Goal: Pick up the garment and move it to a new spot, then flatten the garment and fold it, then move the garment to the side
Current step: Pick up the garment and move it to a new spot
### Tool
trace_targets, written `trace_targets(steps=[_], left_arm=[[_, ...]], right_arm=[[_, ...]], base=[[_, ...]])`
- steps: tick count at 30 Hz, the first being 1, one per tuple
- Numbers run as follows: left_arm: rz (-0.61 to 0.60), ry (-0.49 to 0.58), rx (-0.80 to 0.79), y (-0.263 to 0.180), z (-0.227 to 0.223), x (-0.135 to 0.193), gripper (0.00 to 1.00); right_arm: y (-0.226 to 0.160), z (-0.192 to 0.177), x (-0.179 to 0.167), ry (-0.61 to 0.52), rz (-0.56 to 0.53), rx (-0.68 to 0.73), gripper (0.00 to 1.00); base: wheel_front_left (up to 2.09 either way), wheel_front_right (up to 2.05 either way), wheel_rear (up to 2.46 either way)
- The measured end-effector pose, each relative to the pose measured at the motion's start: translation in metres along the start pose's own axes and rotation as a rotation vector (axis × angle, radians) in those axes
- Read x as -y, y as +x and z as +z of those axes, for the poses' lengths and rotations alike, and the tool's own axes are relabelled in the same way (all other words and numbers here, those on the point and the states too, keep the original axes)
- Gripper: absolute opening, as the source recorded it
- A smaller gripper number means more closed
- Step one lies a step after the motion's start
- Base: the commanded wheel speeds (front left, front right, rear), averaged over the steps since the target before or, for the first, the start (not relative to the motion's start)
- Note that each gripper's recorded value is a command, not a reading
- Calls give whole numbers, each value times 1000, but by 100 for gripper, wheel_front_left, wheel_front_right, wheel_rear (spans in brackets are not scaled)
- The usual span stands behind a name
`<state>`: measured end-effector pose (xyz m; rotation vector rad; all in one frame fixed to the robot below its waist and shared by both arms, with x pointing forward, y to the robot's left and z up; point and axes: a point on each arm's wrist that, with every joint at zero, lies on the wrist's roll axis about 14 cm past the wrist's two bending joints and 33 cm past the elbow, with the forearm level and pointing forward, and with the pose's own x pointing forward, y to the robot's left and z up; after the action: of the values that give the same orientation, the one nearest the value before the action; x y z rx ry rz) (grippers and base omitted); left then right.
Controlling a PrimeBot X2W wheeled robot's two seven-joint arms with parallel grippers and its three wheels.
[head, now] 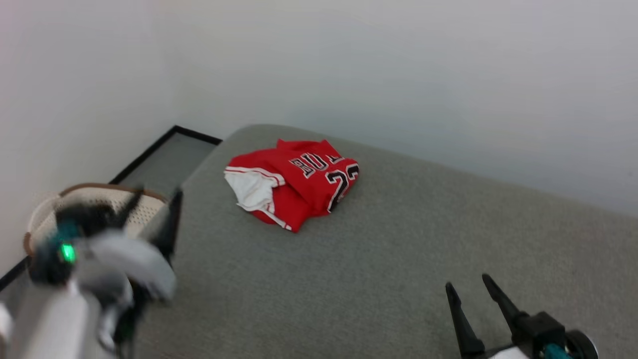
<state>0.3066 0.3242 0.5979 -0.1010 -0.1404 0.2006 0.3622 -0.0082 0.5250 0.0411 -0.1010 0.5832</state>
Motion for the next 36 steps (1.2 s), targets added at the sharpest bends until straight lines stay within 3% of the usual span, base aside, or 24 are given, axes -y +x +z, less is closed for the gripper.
trace_targets(steps=[3,5,10,21,28,36], left_arm=[[-76,-16,-40,38,29,10,100],[-120,29,-79,61,43,15,100],[-198,28,-275,118,35,34,100],[-235,63,-806,193,-79,56,100],[-211,59,-1064,208,-159,60,100],[-151,76,-1321,196,-246,58,100]], right_arm=[[7,3,7,-18,-10,7,100],[13,4,14,-22,-20,12,100],[19,-4,42,-19,-75,-4,100],[14,-46,95,-1,-190,-98,100],[6,-72,120,-2,-250,-173,100],[7,-93,131,2,-268,-232,100]], base=[[0,0,0],[0,0,0],[0,0,0],[0,0,0],[0,0,0],[0,0,0]])
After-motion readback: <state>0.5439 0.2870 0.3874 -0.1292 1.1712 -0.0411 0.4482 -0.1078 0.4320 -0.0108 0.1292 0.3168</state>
